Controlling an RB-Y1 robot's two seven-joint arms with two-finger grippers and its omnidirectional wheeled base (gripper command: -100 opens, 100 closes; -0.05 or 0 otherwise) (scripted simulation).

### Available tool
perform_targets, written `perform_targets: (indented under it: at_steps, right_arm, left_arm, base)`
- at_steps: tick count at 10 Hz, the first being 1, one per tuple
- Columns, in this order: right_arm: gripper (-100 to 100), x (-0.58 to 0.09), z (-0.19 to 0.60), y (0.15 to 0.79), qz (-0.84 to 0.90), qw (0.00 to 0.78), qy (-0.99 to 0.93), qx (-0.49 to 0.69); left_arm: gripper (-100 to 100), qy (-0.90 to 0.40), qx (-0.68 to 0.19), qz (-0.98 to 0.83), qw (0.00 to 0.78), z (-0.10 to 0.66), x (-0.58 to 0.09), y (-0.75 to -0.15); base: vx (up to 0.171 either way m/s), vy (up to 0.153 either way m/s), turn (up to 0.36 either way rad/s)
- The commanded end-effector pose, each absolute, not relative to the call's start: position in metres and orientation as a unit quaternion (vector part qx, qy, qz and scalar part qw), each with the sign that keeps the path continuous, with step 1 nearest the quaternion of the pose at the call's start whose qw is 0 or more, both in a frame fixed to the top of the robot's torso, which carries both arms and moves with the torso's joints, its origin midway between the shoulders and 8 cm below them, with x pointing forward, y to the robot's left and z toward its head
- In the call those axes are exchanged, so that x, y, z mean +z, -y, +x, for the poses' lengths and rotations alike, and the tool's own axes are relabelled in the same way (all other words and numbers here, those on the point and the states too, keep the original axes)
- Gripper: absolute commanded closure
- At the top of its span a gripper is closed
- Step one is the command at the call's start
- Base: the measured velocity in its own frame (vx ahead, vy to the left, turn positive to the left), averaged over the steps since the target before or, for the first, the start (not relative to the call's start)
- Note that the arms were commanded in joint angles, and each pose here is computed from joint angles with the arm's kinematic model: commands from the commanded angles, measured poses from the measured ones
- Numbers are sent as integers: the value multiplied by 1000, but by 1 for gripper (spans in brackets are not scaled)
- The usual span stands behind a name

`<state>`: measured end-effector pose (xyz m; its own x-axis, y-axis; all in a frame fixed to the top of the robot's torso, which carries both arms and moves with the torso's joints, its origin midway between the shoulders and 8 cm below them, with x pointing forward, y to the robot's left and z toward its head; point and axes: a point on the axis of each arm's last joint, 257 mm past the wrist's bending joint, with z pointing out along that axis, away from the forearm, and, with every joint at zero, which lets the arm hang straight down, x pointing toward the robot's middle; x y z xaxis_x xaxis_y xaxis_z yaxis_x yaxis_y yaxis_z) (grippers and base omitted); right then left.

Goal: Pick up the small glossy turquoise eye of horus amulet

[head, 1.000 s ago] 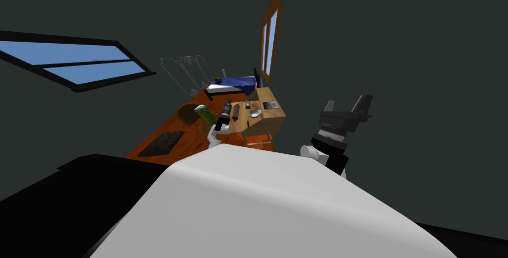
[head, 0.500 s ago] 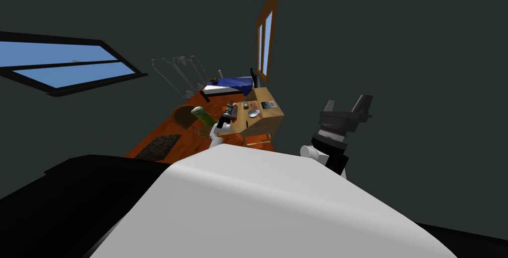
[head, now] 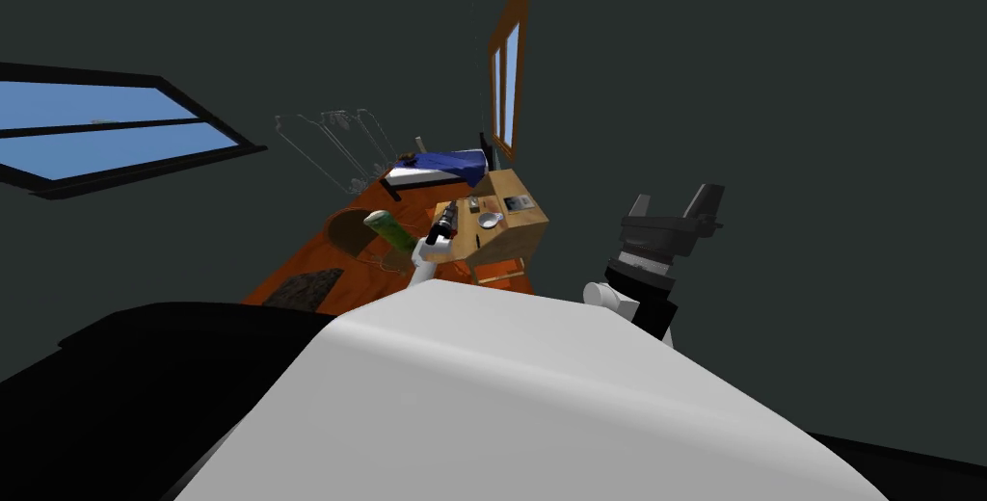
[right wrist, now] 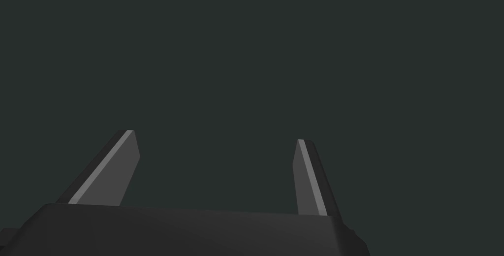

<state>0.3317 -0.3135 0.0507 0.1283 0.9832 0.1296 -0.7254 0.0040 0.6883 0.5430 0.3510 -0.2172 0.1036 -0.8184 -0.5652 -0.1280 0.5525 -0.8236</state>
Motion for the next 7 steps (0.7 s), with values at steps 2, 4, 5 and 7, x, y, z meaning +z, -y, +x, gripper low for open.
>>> perform_targets:
  at_steps: [2,4,5,7]
  right_arm:
    - [0,51,332,313,320,679,-201,629]
    - [0,51,332,313,320,679,-201,629]
    - [0,51,332,314,320,679,-201,629]
    - [0,51,332,314,320,679,-201,629]
  left_arm:
    - [-100,-636,-247,-395,615,551,-243,-356]
    - [-100,-659,-224,-401,596,556,-266,-359]
    - [-100,-672,-208,-399,588,563,-270,-359]
    - [-100,-694,-186,-403,567,567,-292,-361]
  base:
    - [-13,18,-127]
    - [-15,29,-132]
    - [-13,34,-164]
    - [-14,25,-121]
